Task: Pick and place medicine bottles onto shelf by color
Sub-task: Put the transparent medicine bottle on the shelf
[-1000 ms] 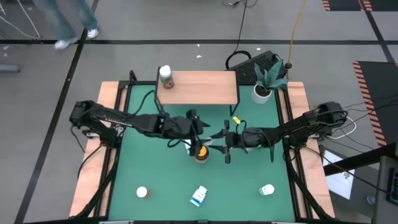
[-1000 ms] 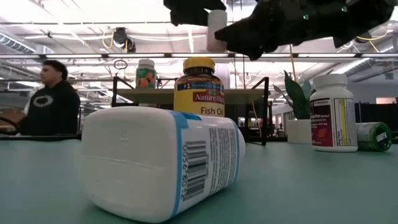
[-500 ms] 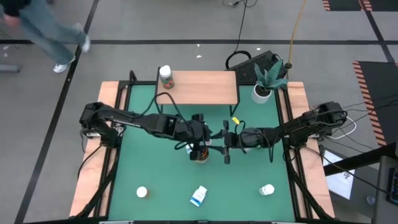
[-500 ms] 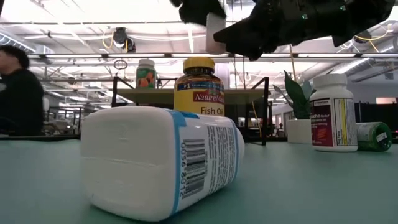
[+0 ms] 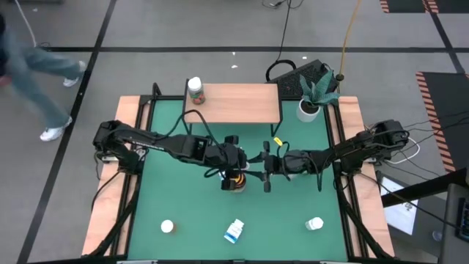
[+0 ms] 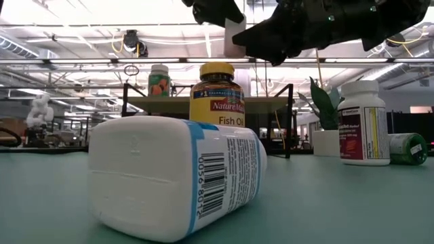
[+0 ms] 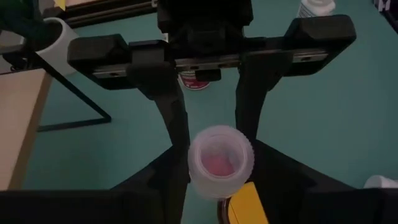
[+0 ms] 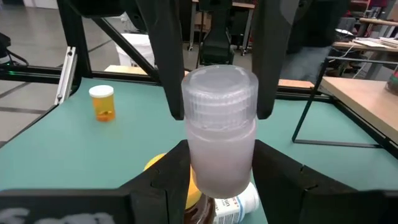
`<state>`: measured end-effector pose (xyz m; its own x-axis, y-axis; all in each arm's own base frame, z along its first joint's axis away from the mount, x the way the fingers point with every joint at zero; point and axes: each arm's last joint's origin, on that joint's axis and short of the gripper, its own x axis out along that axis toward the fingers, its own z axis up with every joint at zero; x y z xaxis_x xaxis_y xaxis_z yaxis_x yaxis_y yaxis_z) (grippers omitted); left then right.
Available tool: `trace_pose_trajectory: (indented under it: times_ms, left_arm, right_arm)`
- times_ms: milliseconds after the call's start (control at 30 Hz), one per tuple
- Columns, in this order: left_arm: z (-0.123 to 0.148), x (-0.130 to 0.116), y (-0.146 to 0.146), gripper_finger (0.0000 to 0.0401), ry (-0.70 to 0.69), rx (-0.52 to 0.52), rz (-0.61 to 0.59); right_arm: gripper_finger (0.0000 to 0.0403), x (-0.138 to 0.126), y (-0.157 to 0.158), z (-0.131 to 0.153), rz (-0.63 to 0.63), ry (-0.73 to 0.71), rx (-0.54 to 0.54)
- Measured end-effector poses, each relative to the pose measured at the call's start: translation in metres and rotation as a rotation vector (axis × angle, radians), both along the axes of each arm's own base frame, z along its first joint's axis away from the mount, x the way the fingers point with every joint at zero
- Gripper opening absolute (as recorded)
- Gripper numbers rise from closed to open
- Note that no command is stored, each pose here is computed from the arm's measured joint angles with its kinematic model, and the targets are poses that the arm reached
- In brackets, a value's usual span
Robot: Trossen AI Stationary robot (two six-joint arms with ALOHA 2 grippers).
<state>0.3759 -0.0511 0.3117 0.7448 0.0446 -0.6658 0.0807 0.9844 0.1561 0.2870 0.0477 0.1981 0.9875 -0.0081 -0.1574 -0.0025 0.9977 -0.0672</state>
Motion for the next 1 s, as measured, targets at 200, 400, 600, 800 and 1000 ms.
trace_pose_trajectory:
  times_ms: [200, 400, 600, 800, 1000]
  left_arm:
    - [0.000, 0.000, 0.000, 0.0148, -0.002, 0.002, 0.004]
    - [0.006, -0.005, 0.003, 0.0152, -0.017, 0.028, 0.071]
    - [0.021, -0.020, 0.013, 0.0146, -0.025, 0.046, 0.180]
    - [0.031, -0.048, 0.024, 0.0153, 0.028, 0.115, 0.359]
    - [0.032, -0.088, 0.041, 0.0155, -0.027, 0.169, 0.537]
  right_arm:
    - [0.0149, 0.000, 0.000, 0.000, 0.000, -0.001, 0.000]
    - [0.0185, 0.000, -0.002, 0.001, -0.054, -0.014, -0.002]
    - [0.0254, 0.000, -0.004, 0.003, -0.155, -0.035, 0.008]
    - [0.0291, -0.007, -0.007, 0.006, -0.233, 0.008, 0.008]
    - [0.0289, -0.009, -0.007, 0.005, -0.231, 0.043, 0.002]
